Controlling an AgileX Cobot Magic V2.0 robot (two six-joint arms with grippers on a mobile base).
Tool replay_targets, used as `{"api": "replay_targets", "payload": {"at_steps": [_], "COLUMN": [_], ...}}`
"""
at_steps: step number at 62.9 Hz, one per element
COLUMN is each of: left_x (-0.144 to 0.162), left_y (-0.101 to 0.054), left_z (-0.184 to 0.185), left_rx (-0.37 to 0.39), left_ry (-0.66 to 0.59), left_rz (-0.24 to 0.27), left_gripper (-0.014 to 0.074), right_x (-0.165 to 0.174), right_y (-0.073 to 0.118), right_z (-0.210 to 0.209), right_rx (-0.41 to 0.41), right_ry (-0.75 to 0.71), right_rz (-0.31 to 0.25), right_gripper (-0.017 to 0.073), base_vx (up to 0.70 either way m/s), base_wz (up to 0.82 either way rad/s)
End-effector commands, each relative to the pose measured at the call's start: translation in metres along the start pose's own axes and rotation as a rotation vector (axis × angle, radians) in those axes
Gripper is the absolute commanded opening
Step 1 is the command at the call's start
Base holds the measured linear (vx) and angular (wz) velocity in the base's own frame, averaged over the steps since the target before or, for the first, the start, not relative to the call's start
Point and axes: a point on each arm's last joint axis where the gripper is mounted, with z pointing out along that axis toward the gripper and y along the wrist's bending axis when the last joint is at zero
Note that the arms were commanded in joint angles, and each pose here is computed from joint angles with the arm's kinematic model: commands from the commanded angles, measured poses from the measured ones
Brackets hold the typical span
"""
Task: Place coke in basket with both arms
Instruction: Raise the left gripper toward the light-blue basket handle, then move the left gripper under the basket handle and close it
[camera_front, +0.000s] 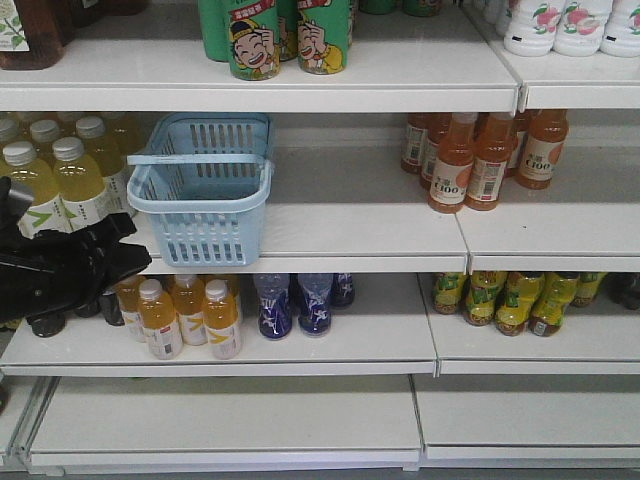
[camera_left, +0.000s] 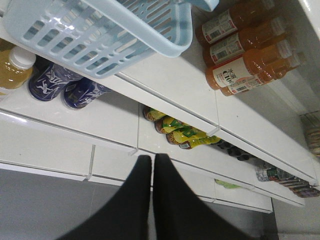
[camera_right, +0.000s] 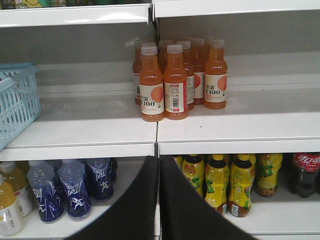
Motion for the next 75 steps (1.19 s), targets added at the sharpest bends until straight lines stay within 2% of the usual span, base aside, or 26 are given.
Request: {"api": "replay_targets", "payload": {"at_steps": [1, 15, 35, 49, 67, 75], "left_x": [-0.008, -0.008, -0.021, -0.023, -0.023, -0.023], "left_y": [-0.019, -0.024, -0.047, -0.051, -0.051, -0.051], "left_z": [-0.006, -0.006, -0.010, -0.011, -0.010, -0.010], "left_rx": [0.100, 0.140, 0.245, 0.264, 0.261, 0.261], "left_ry": [-0.028, -0.009, -0.017, -0.015, -0.017, -0.017], "left_rz": [-0.035, -0.030, 0.013, 0.020, 0.018, 0.018], "left_gripper": [0.0011, 0.0021, 0.0064, 0.0184, 0.0412, 0.0463], "right_x": [-0.005, -0.005, -0.004, -0.004, -0.005, -0.005], "right_y": [0.000, 0.000, 0.000, 0.000, 0.000, 0.000], "right_z": [-0.001, -0.001, -0.001, -0.001, -0.001, -0.001], "right_rx": [-0.004, -0.004, -0.004, -0.004, -0.004, -0.004], "right_ry": [-0.085, -0.085, -0.084, -0.084, -0.085, -0.085], "right_rz": [-0.018, -0.018, -0.018, -0.018, -0.018, -0.018], "right_gripper": [-0.0005, -0.0005, -0.0005, -0.0005, -0.0005, -0.0005], "base_vx": [0.00, 0.00, 0.00, 0.00, 0.00, 0.00], "base_wz": [0.00, 0.00, 0.00, 0.00, 0.00, 0.00]}}
